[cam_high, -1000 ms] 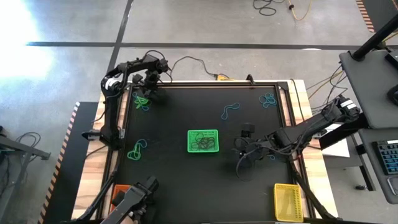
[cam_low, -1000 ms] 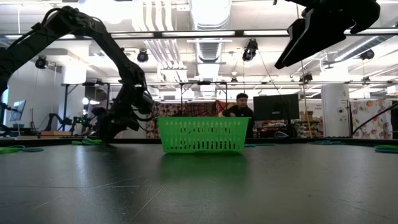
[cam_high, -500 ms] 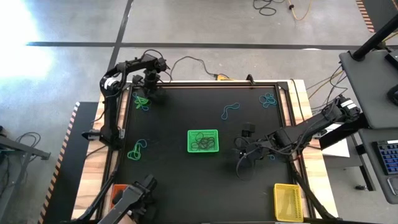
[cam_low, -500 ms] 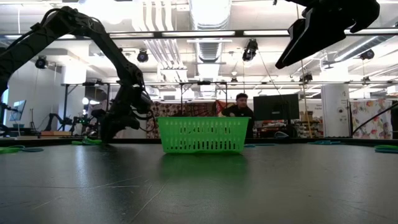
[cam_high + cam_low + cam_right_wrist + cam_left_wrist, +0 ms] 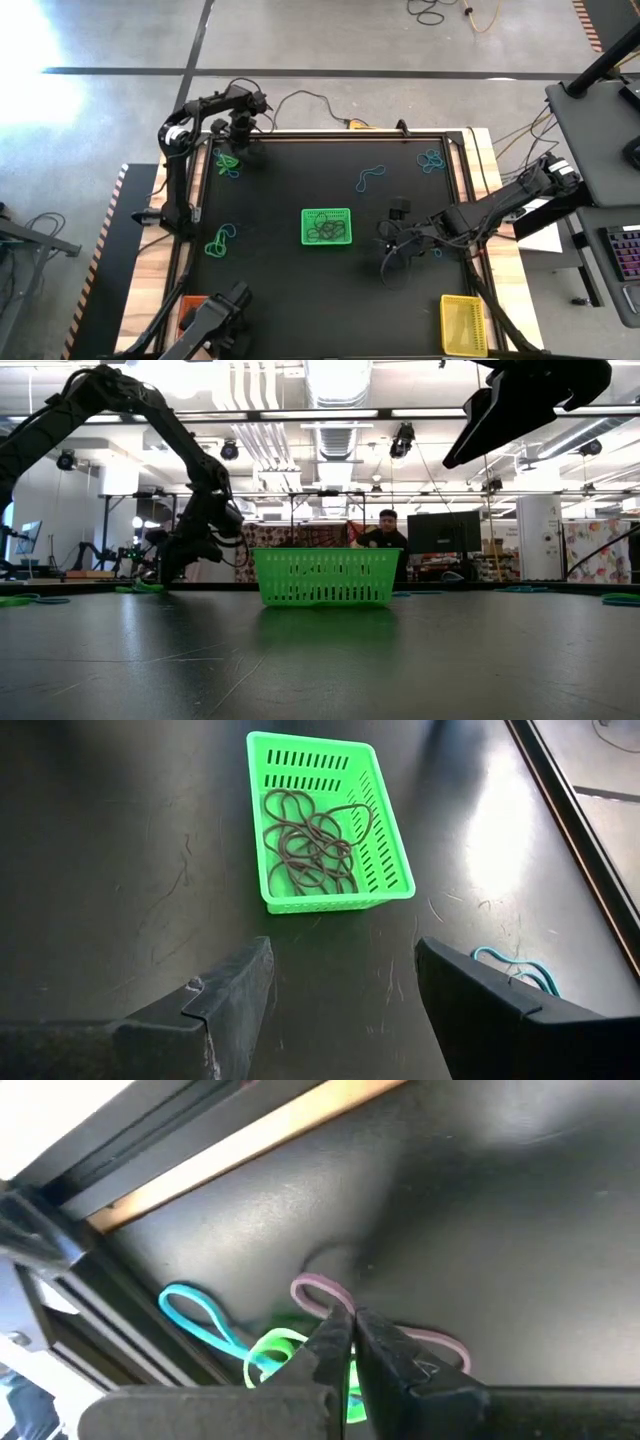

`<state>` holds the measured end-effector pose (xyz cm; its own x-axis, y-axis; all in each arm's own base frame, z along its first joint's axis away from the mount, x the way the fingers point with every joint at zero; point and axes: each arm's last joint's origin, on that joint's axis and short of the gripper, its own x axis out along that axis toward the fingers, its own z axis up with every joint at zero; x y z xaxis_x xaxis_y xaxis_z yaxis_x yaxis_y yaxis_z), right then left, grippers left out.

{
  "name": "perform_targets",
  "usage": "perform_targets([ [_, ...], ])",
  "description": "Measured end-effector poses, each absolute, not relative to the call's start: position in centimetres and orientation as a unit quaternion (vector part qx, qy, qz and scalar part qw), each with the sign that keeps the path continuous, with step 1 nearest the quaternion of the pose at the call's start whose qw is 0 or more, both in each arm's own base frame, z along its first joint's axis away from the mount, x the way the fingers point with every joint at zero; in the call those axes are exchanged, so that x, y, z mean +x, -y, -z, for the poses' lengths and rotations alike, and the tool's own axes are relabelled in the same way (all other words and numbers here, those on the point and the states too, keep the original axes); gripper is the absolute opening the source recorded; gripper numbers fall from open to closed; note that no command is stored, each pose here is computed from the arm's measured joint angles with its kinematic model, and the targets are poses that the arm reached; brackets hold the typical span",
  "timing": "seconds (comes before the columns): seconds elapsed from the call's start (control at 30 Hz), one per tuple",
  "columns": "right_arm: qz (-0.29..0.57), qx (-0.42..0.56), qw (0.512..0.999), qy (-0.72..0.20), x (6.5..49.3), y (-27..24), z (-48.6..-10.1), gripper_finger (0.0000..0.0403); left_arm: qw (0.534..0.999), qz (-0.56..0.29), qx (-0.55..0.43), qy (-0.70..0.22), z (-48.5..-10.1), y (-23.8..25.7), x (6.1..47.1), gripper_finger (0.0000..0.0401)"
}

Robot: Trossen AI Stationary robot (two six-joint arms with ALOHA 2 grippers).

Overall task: Sort rubber bands into baskets
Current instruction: Put the violet rubber band into the green basket

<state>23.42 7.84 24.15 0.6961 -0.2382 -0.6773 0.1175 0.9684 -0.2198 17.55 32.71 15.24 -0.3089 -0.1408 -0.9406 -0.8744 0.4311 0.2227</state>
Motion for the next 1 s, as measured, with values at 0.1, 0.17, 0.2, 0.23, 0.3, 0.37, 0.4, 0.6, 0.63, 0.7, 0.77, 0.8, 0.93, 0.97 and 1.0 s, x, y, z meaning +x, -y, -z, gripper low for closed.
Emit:
perform_targets([
  [0.1,0.096,-0.081,0.918,-0.376,23.2,-7.7,-24.4,0.0237,0.476,-0.396,-0.356,-0.7,-16.3,-32.5,17.6,0.0],
  [0.17,0.096,-0.079,0.919,-0.374,23.0,-7.7,-24.6,0.0237,0.484,-0.394,-0.354,-0.696,-17.3,-32.3,17.7,0.0],
  [0.2,0.096,-0.079,0.92,-0.372,22.9,-7.6,-24.7,0.0238,0.492,-0.392,-0.352,-0.693,-17.8,-32.2,17.9,0.0],
  [0.23,0.096,-0.078,0.921,-0.369,22.9,-7.6,-24.9,0.0238,0.504,-0.388,-0.352,-0.687,-18.5,-32.0,18.0,0.0],
  [0.3,0.095,-0.076,0.923,-0.365,22.7,-7.5,-25.1,0.0238,0.531,-0.38,-0.348,-0.673,-20.1,-31.5,18.4,0.0],
  [0.37,0.095,-0.073,0.925,-0.36,22.6,-7.5,-25.3,0.0237,0.558,-0.376,-0.34,-0.656,-21.9,-30.8,18.8,0.0],
  [0.4,0.095,-0.073,0.926,-0.359,22.6,-7.5,-25.4,0.0237,0.57,-0.376,-0.332,-0.65,-22.8,-30.4,19.0,0.0],
  [0.6,0.101,-0.074,0.926,-0.355,22.5,-7.4,-25.5,0.0237,0.652,-0.361,-0.269,-0.61,-28.0,-26.7,20.4,0.0],
  [0.63,0.105,-0.076,0.926,-0.353,22.5,-7.4,-25.5,0.0238,0.666,-0.357,-0.256,-0.603,-28.9,-26.0,20.7,0.0],
  [0.7,0.106,-0.076,0.927,-0.352,22.5,-7.4,-25.5,0.0237,0.694,-0.351,-0.236,-0.583,-30.5,-24.6,21.0,0.0],
  [0.77,0.107,-0.073,0.928,-0.351,22.5,-7.4,-25.5,0.0237,0.72,-0.337,-0.221,-0.565,-32.1,-23.2,21.1,0.0],
  [0.8,0.108,-0.071,0.928,-0.351,22.5,-7.4,-25.5,0.0238,0.729,-0.335,-0.214,-0.558,-32.7,-22.6,21.1,0.0],
  [0.93,0.109,-0.068,0.928,-0.35,22.5,-7.4,-25.5,0.0237,0.757,-0.33,-0.19,-0.531,-35.0,-20.4,20.6,0.0],
  [0.97,0.109,-0.067,0.928,-0.35,22.5,-7.4,-25.5,0.0237,0.764,-0.328,-0.184,-0.524,-35.5,-19.8,20.5,0.0],
  [1.0,0.11,-0.066,0.928,-0.349,22.5,-7.4,-25.5,0.0237,0.772,-0.325,-0.177,-0.517,-35.9,-19.3,20.6,0.0],
])
